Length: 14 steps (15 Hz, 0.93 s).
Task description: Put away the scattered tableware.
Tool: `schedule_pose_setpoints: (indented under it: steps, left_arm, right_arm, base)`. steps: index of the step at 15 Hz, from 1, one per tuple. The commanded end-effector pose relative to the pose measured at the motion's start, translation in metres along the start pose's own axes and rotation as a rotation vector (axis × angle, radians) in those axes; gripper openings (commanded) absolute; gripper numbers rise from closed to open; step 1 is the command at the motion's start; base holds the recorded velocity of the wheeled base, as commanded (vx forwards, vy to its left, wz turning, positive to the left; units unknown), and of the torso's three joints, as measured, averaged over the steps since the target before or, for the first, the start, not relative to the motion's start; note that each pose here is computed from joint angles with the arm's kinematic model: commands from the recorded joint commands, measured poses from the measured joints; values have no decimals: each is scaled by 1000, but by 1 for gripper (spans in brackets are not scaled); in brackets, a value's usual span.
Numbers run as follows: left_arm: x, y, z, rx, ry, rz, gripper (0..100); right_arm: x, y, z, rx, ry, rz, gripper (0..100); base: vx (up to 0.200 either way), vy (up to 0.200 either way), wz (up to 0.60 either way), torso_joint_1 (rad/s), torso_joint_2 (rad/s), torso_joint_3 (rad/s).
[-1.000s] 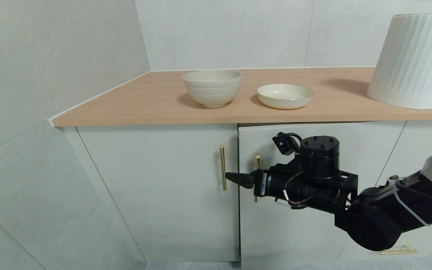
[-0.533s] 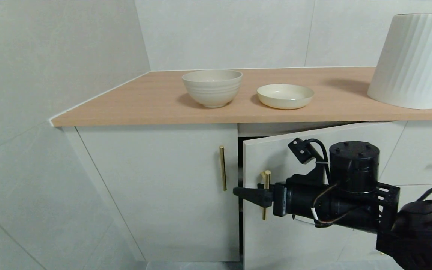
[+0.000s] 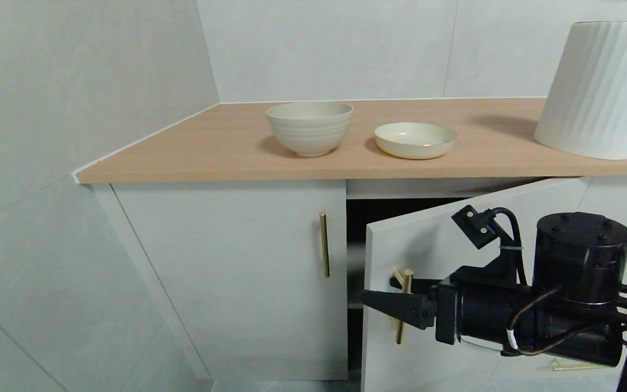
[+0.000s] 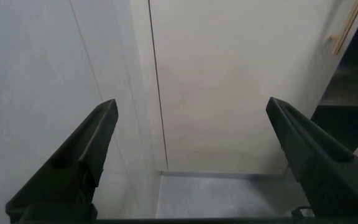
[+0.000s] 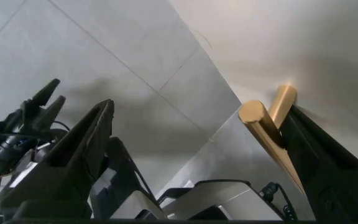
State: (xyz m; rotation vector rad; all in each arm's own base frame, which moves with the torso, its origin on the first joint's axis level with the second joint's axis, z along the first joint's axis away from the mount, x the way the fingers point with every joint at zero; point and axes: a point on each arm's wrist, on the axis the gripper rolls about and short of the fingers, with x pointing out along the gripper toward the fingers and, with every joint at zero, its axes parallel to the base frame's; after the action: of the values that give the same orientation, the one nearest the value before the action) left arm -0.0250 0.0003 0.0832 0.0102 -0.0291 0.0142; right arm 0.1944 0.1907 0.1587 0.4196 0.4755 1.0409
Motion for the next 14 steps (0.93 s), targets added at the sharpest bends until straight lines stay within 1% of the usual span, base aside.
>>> schedule_pose_setpoints:
  steps: [1,2,3,5,6,7,8,9,10,11,12,13,14]
  left_arm:
    - [-7,-1,21,3,-65,-65,100]
    - [-9,-2,32,3,-60,-133,100]
    - [-8,-4,52,3,-34,-208,100]
    - [8,-7,90,-6,38,-341,100]
    - [28,-8,113,-20,96,-426,100]
    - [47,-10,128,-34,146,-486,100]
    - [71,-11,135,-47,219,-541,100]
    - [87,-14,138,-46,265,-610,100]
    - [104,-22,140,-56,317,-716,100]
    - [125,-37,136,-84,404,-819,100]
    - [141,-46,132,-108,443,-849,100]
    - [164,-57,125,-137,468,-870,100]
    - [185,-67,118,-155,474,-880,100]
  right_arm:
    - [-2,3,-1,-2,0,3,100]
    - [-3,3,-1,-2,0,3,100]
    - [-2,3,-2,-2,5,6,100]
    - [-1,5,-4,0,15,10,100]
    - [-1,5,-5,-1,19,13,100]
    - [-1,6,-6,0,20,16,100]
    - [-1,6,-6,-2,23,16,100]
    - [-1,8,-7,-3,24,21,100]
    - [0,8,-7,-3,25,22,100]
    - [-1,8,-7,-3,25,22,100]
    - [0,8,-8,-3,28,24,100]
    - [0,9,-8,-3,30,28,100]
    - [0,9,-9,-2,33,28,100]
  base:
    - [0,0,0,0,0,0]
    - [0,0,0,0,0,0]
    - [0,0,0,0,0,0]
    - [0,0,0,0,0,0]
    - [0,0,0,0,0,0]
    - [0,0,0,0,0,0]
    - [0,0,0,0,0,0]
    - [0,0,0,0,0,0]
    - [0,0,0,0,0,0]
    - [0,0,0,0,0,0]
    - [0,0,0,0,0,0]
    - [0,0,0,0,0,0]
    - [0,0,0,0,0,0]
